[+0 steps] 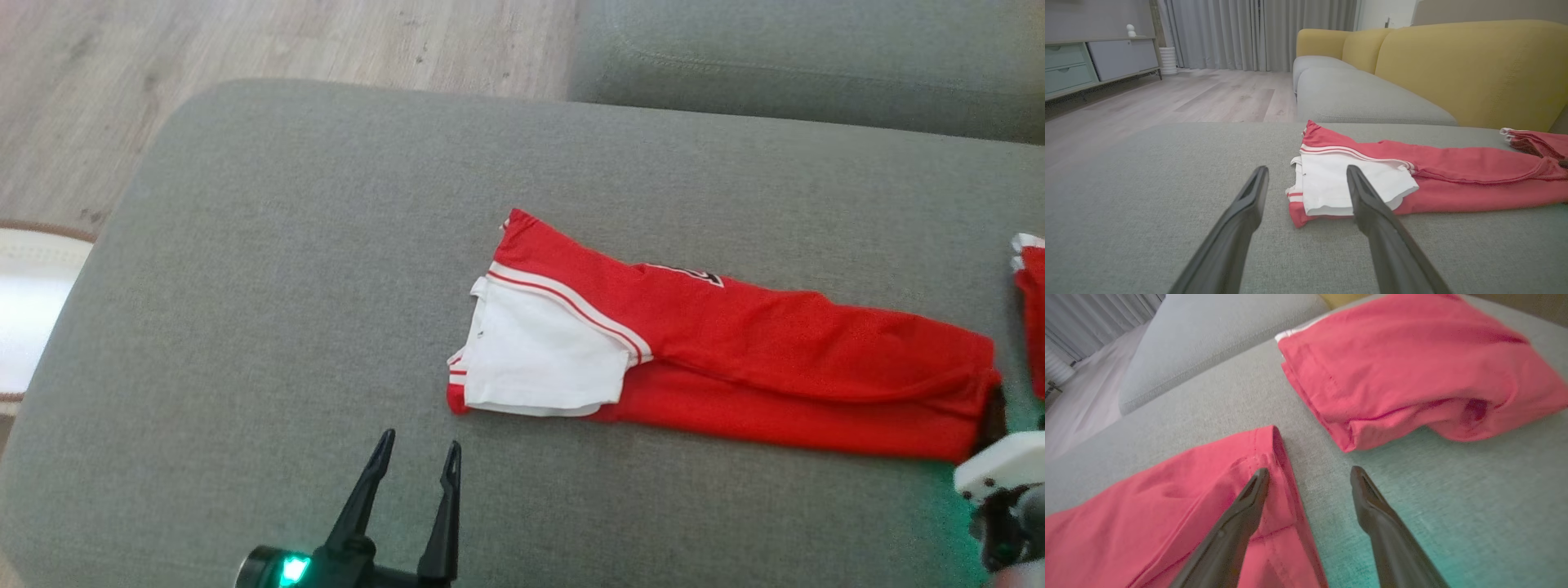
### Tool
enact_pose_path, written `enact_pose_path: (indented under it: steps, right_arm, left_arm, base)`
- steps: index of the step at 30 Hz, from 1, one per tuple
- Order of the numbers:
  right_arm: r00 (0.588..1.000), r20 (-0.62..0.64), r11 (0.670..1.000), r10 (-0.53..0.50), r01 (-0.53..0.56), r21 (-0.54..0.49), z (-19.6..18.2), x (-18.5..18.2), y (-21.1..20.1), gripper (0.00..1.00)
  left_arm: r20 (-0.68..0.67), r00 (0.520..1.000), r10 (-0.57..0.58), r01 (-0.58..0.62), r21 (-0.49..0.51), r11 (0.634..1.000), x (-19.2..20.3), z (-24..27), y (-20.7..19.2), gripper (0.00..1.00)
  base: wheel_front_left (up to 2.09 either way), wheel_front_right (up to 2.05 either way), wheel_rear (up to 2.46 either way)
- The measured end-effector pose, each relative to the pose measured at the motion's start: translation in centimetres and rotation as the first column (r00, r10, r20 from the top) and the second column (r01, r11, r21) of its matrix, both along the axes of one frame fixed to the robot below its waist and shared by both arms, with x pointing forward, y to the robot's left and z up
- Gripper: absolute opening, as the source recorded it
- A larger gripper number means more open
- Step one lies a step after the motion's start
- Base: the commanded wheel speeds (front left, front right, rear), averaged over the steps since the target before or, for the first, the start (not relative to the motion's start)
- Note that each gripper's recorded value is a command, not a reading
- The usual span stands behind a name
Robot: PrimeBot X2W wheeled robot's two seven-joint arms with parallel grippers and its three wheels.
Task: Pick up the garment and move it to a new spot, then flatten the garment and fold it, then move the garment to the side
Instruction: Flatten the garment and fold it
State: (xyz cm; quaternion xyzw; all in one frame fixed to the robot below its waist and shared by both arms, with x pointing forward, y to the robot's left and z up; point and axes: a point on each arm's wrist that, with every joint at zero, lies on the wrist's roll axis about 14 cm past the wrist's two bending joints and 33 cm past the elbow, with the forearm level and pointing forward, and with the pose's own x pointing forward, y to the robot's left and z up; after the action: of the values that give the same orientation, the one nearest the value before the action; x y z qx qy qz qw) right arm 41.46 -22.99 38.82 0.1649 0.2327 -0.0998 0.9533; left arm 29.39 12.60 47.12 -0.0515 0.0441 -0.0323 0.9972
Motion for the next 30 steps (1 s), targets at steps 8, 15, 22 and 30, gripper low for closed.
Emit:
enact_pose_path:
  steps: [8, 15, 22, 30]
  right_arm:
    - [0.986, -0.146, 0.996, 0.076, -0.068, 0.058, -3.1, 0.3, 3.1, 1.0]
    - [0.989, -0.131, 0.994, 0.067, -0.055, 0.092, -3.0, 0.4, 3.6, 0.0]
    - [0.997, -0.071, 0.999, 0.021, -0.018, 0.048, -1.3, 0.3, 1.5, 0.0]
    - [0.995, 0.089, 0.997, 0.055, -0.059, 0.046, 4.1, 2.3, 1.7, 0.0]
  left_arm:
    - [-0.012, 1.0, 0.012, -0.012, -0.005, 1.0, 0.3, -0.5, 0.2, 1.0]
    - [0.005, 1.0, -0.011, 0.011, -0.008, 1.0, 0.5, -0.3, -0.3, 1.0]
    - [0.003, 1.0, -0.018, 0.018, -0.004, 1.0, 0.4, -0.6, -0.5, 1.0]
    - [0.022, 0.999, -0.043, 0.043, 0.003, 0.999, 0.6, -0.2, -0.7, 1.0]
  base:
    - [0.0, 0.0, 0.0]
    - [0.0, 0.0, 0.0]
    - [0.0, 0.0, 0.0]
    - [0.0, 0.0, 0.0]
